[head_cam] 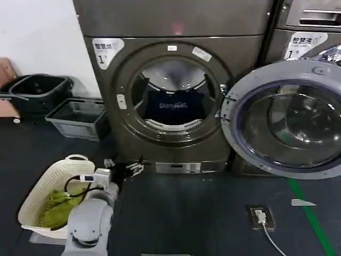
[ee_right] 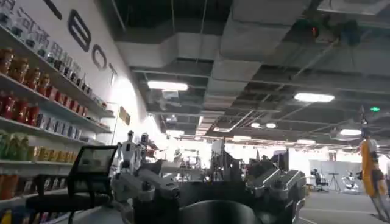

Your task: Grasp the clothes from the dryer.

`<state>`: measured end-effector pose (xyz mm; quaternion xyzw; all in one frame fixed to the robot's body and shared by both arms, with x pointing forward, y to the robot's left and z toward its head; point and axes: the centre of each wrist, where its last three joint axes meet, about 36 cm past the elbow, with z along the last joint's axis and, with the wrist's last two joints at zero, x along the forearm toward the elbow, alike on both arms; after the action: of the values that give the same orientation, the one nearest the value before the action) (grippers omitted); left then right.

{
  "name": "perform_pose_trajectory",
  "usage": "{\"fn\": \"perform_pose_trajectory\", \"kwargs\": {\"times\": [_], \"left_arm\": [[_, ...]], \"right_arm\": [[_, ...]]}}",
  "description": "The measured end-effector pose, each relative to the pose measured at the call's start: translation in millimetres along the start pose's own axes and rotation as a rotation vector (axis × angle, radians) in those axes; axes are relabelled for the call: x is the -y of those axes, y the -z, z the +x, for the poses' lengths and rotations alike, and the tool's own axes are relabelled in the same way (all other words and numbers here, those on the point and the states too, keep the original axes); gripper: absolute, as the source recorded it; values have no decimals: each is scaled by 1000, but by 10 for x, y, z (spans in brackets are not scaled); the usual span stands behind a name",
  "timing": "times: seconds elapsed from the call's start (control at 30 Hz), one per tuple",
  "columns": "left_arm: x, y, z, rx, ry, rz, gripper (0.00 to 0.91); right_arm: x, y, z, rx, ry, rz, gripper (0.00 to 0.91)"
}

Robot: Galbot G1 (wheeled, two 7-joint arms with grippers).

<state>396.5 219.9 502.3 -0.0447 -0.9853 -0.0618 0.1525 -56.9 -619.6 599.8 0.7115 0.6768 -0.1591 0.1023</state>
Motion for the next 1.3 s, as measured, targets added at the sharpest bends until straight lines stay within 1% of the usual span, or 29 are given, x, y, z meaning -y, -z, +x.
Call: {"fn": "perform_pose_trajectory", "kwargs": {"times": [0.83,1.3], "left_arm": [[31,-15,3,-5,-4,1,907],[45,-47,-2,-15,-11,3,907]], "right_arm": [[77,-75,31,-17,-16,8,907],[136,-110,23,-3,-48,11,907]]}}
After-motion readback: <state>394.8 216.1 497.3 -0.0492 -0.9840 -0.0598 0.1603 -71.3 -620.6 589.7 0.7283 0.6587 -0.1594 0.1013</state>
